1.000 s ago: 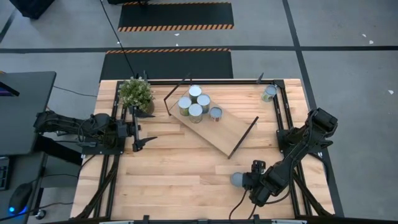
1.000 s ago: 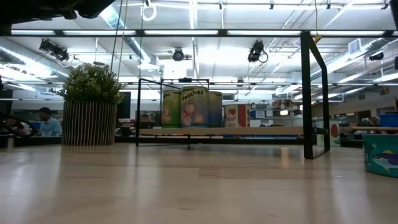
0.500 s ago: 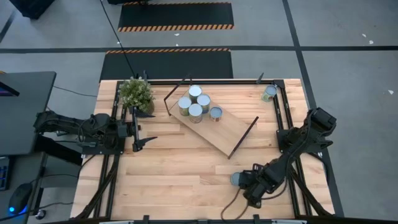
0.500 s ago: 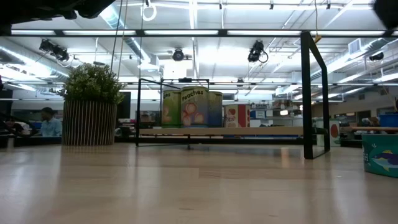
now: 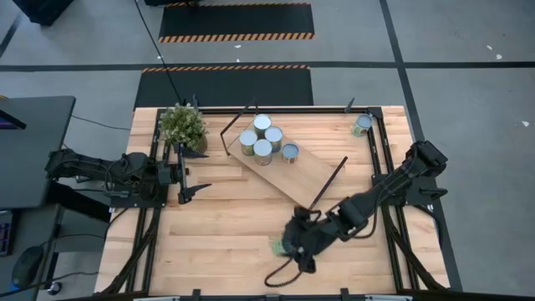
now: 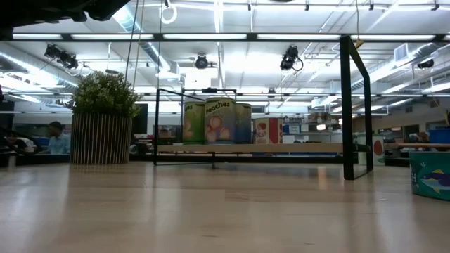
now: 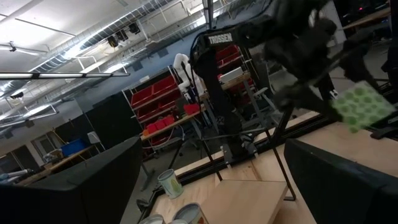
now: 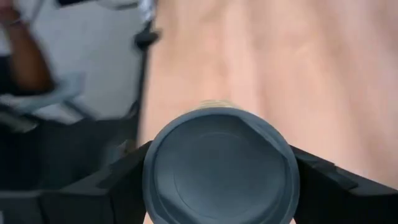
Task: Pick and place cans onto a shelf
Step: Put the canned green peas on the shelf
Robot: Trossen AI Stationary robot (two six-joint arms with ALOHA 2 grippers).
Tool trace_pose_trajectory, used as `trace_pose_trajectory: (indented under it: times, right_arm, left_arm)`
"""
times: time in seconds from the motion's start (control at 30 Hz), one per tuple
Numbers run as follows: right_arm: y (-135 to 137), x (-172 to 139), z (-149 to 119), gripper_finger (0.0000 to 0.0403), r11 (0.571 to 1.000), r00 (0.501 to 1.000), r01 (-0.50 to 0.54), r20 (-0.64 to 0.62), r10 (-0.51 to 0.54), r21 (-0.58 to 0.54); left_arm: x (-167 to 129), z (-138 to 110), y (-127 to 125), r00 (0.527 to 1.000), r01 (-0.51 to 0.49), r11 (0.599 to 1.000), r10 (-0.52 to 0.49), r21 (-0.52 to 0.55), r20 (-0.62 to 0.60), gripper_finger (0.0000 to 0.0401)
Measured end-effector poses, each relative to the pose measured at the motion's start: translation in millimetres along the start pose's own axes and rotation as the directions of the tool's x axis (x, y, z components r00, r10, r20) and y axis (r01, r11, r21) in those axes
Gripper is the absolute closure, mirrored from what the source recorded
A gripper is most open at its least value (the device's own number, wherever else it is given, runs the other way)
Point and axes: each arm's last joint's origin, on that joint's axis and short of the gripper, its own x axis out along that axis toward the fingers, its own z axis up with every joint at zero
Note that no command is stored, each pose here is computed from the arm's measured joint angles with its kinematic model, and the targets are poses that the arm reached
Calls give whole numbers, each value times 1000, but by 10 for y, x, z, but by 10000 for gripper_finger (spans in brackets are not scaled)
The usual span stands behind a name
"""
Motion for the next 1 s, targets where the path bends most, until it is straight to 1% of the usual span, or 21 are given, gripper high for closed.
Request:
trace_pose_trajectory:
  times: [0.1, 0.17, 0.27, 0.37, 0.43, 0.5, 0.57, 0.63, 0.7, 0.87, 0.97, 1.0]
  right_arm:
    - [-176, -12, 165, 95, 992, 991, 125, 58, -122, -35]
    - [-363, 11, 258, 95, 980, 978, 197, 69, -195, -24]
    - [-722, 45, 360, 94, 956, 956, 293, 26, -293, 24]
    - [-1116, 50, 442, 94, 921, 925, 381, -35, -379, 80]
    - [-1345, 43, 482, 94, 912, 916, 399, -79, -392, 98]
    - [-1532, 108, 527, 94, 910, 919, 393, -97, -383, 134]
    - [-1676, 229, 518, 94, 912, 917, 391, -133, -376, 125]
    - [-1786, 342, 488, 94, 902, 902, 417, -172, -395, 114]
    - [-1873, 432, 473, 94, 888, 882, 447, -218, -417, 110]
    - [-1997, 594, 497, 94, 863, 849, 494, -271, -453, 107]
    - [-2062, 621, 501, 94, 838, 816, 538, -309, -488, 96]
    - [-2081, 618, 508, 94, 835, 813, 542, -312, -492, 97]
  left_arm:
    - [0, 0, 0, 1000, 0, 1000, 0, 0, 0, 3]
    - [0, 0, 0, 1000, 0, 1000, 0, 0, 0, 3]
    - [0, 0, 0, 1000, 0, 1000, 0, 0, 0, 3]
    - [0, 0, 0, 1000, 0, 1000, 0, 0, 0, 3]
    - [0, 0, 0, 1000, 0, 1000, 0, 0, 0, 3]
    - [0, 1, 0, 1000, 0, 1000, 0, 3, 1, 3]
    - [0, 0, 0, 1000, 0, 1000, 0, 17, 0, 3]
    - [0, 0, 0, 1000, 0, 1000, 0, 27, 0, 3]
    - [0, -1, -1, 1000, 1, 1000, -1, 27, -1, 3]
    - [0, -5, -3, 1000, 3, 1000, -3, 27, -5, 3]
    - [0, -6, -3, 1000, 3, 1000, -3, 27, -6, 3]
    - [0, -7, -3, 1000, 4, 1000, -4, 28, -7, 3]
